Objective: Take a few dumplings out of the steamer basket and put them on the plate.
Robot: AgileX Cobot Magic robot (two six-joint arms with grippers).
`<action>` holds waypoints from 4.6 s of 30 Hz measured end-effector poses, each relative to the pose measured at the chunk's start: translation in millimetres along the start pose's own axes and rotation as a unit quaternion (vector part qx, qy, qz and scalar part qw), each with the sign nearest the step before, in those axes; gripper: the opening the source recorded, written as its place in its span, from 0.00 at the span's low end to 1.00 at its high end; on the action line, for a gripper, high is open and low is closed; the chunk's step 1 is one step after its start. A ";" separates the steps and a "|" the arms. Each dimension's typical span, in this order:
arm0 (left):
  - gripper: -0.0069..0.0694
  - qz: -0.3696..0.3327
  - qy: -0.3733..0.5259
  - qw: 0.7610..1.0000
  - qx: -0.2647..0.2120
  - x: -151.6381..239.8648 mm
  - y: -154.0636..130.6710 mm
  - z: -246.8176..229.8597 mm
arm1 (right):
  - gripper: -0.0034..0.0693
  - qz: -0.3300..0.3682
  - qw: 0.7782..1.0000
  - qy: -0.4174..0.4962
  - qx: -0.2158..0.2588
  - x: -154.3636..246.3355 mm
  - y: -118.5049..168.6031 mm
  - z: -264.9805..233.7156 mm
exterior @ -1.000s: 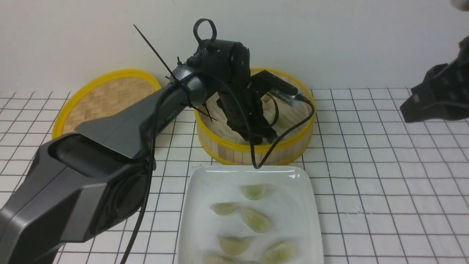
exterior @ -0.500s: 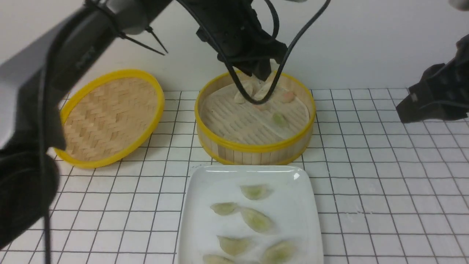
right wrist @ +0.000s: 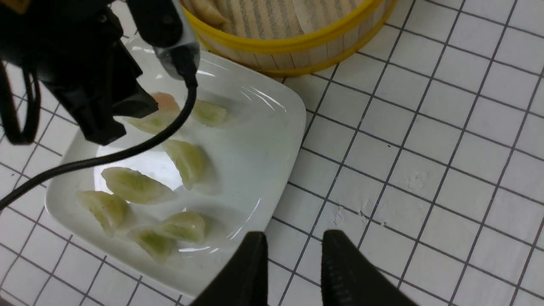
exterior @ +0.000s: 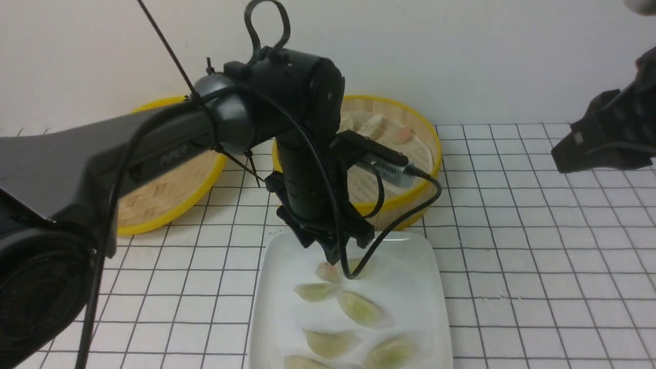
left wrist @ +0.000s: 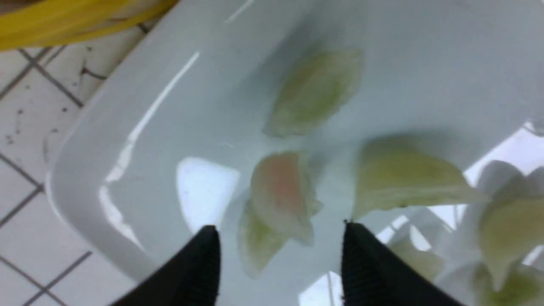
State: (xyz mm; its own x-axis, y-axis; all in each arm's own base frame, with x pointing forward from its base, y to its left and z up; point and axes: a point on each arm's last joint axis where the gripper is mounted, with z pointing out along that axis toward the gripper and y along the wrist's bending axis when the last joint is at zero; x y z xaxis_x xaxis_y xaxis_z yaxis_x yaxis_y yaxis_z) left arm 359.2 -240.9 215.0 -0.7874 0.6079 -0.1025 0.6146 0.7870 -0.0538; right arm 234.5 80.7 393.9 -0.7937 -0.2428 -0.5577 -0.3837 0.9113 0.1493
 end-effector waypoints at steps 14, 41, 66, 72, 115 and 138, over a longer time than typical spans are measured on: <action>0.15 -0.020 -0.090 0.995 -0.048 -0.5 3.4 -70.5 | 0.19 0.008 0.985 -0.173 -0.014 50.3 13.8 -48.4; 0.08 -0.049 -0.614 0.788 -0.024 298.8 -27.3 -157.0 | 0.03 0.018 0.729 -0.683 0.050 212.6 -2.2 -68.3; 0.08 -0.071 -0.604 0.789 -0.089 346.5 -19.1 -127.8 | 0.03 0.018 0.728 -0.684 0.049 212.6 -2.2 -68.6; 0.08 -0.169 -0.613 0.754 -0.164 381.0 -10.7 -82.7 | 0.03 0.018 0.727 -0.684 0.049 212.6 -2.2 -68.7; 0.08 -0.217 -0.524 0.795 -0.217 391.3 1.5 4.5 | 0.03 -0.072 0.816 -0.555 0.146 225.7 -9.7 -21.1; 0.08 -0.217 -0.524 0.795 -0.217 391.3 1.5 4.5 | 0.03 0.015 0.909 -0.371 0.188 280.8 -32.3 64.7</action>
State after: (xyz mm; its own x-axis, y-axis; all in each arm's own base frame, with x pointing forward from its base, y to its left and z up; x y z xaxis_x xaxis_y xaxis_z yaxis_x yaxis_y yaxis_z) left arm 52.3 -2.3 170.3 -0.3085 0.0274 -0.9508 0.0430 0.9990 0.0148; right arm 54.5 4.6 179.6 -0.2114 -0.0525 -0.9760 -0.0682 0.9969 -0.0389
